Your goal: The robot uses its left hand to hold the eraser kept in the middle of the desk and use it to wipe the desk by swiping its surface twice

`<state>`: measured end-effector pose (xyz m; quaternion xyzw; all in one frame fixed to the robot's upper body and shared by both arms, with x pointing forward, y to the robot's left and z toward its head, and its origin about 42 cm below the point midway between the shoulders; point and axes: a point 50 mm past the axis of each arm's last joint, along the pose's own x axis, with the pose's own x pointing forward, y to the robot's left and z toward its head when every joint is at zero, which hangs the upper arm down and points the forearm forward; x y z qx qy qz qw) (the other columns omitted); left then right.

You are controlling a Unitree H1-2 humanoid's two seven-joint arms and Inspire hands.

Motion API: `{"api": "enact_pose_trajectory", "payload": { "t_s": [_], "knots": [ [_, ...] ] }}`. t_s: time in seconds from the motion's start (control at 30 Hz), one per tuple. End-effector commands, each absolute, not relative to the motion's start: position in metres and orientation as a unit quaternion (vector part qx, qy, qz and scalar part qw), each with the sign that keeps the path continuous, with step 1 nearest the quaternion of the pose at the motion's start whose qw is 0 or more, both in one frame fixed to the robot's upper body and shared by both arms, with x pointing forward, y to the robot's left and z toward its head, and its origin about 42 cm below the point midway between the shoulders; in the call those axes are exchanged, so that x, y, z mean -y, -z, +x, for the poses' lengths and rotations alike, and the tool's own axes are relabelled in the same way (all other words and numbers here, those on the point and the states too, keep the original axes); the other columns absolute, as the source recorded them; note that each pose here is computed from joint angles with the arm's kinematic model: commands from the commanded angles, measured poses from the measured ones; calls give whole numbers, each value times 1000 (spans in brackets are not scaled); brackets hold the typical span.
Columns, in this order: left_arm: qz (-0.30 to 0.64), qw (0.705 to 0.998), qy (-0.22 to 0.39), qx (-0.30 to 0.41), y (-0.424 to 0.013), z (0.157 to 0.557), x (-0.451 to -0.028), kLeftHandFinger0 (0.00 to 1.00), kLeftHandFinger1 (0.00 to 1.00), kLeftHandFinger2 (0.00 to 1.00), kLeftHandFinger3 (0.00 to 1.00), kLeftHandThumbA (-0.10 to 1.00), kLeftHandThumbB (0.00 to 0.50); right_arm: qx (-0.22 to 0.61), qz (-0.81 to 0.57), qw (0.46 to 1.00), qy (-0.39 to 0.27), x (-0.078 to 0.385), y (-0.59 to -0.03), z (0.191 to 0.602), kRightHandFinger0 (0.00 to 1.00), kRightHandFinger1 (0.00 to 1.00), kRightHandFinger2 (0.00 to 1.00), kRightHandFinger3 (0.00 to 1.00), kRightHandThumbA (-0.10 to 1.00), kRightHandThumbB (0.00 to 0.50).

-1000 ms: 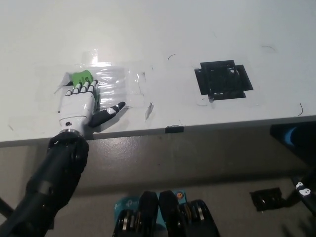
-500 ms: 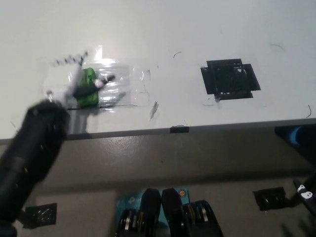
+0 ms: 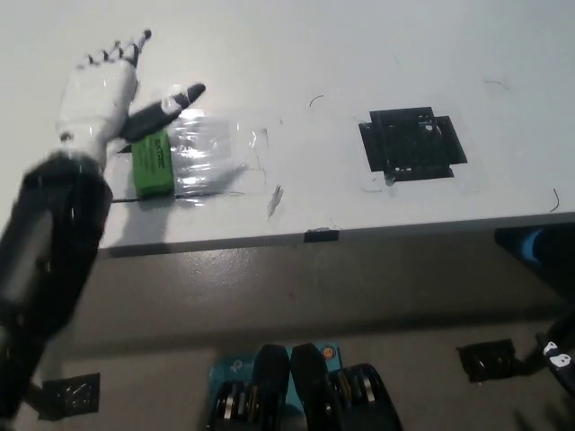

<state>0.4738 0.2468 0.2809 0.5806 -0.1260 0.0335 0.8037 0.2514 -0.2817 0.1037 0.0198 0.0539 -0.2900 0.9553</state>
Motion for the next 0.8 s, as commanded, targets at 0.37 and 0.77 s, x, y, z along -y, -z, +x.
{"api": "enact_pose_trajectory", "payload": {
  "t_s": [0.37, 0.77],
  "knots": [
    [225, 964, -15, 138, -184, 279, -202, 1000, 1000, 1000, 1000, 1000, 250, -18, 16, 960, 280, 287, -124, 263, 647, 688, 844, 850, 1000, 145],
    [152, 987, -39, 22, -97, 248, -203, 1000, 1000, 1000, 1000, 1000, 390, -21, 23, 963, 268, 284, -124, 267, 641, 675, 833, 820, 1000, 164]
  ]
}}
